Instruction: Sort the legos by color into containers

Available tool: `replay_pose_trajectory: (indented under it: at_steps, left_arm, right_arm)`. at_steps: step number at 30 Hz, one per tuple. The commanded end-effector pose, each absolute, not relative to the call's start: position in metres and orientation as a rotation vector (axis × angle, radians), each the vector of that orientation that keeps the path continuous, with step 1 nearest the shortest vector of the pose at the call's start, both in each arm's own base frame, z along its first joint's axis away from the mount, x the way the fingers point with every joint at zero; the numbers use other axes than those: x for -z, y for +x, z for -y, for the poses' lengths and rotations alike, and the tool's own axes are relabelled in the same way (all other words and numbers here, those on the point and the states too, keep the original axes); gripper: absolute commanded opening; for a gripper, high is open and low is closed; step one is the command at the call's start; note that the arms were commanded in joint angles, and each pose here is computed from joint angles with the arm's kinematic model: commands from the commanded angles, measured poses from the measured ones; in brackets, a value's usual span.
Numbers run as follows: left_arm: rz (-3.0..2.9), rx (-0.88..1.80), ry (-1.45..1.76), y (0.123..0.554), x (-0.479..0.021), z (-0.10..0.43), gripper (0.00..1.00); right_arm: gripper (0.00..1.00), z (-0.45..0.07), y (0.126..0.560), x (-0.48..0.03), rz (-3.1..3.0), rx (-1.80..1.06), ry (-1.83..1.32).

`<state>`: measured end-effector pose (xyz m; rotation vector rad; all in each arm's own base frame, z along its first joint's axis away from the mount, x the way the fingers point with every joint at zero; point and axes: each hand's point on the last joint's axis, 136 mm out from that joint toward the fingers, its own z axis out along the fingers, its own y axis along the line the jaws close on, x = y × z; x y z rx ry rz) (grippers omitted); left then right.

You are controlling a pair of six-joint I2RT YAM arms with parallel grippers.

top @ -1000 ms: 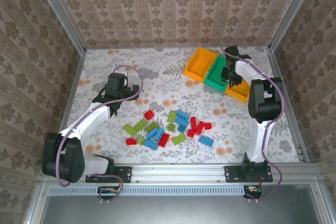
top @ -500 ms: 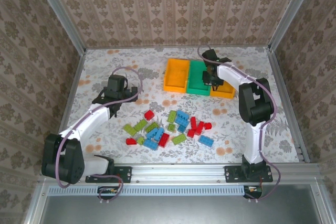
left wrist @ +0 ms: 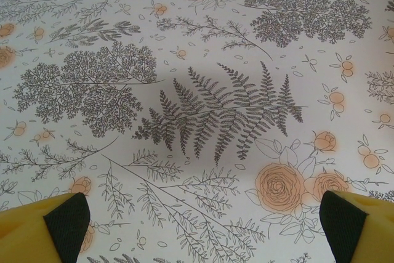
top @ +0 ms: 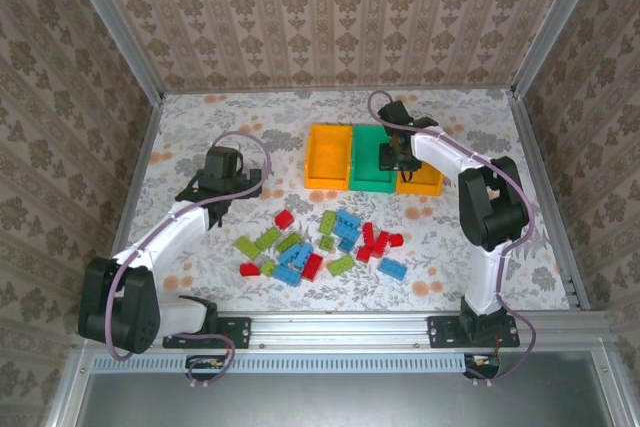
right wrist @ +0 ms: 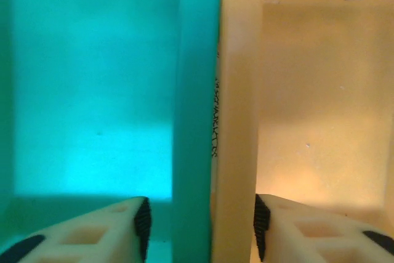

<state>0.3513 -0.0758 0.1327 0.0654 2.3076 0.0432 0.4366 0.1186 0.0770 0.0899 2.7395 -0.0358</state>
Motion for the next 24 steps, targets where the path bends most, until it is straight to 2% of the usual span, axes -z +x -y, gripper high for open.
replay_pose_trajectory:
  at_steps: [1,2,5,9,14,24]
  left_arm:
    - [-2.285,-0.01,0.046,0.352,-0.138,0.079,1.0]
    - [-2.286,-0.009,0.049,0.352,-0.137,0.079,1.0]
    - [-2.284,-0.012,0.047,0.353,-0.138,0.079,1.0]
    - [-2.282,-0.005,0.046,0.355,-0.137,0.08,1.0]
    - [-2.285,0.012,0.042,0.356,-0.135,0.083,1.0]
    - [-2.291,0.024,0.04,0.356,-0.132,0.084,1.0]
  right_arm:
    - [0.66,-0.135,0.429,-0.114,-2.667,-0.012,-0.036]
    - [0.74,-0.139,0.425,-0.119,-2.652,-0.009,-0.076]
    - [0.78,-0.158,0.409,-0.133,-2.614,-0.027,-0.196]
    - [0.79,-0.196,0.373,-0.126,-2.587,-0.075,-0.483]
    - [0.77,-0.23,0.321,-0.088,-2.646,-0.168,-0.793]
    - [0.73,-0.257,0.305,-0.056,-2.672,-0.222,-0.931]
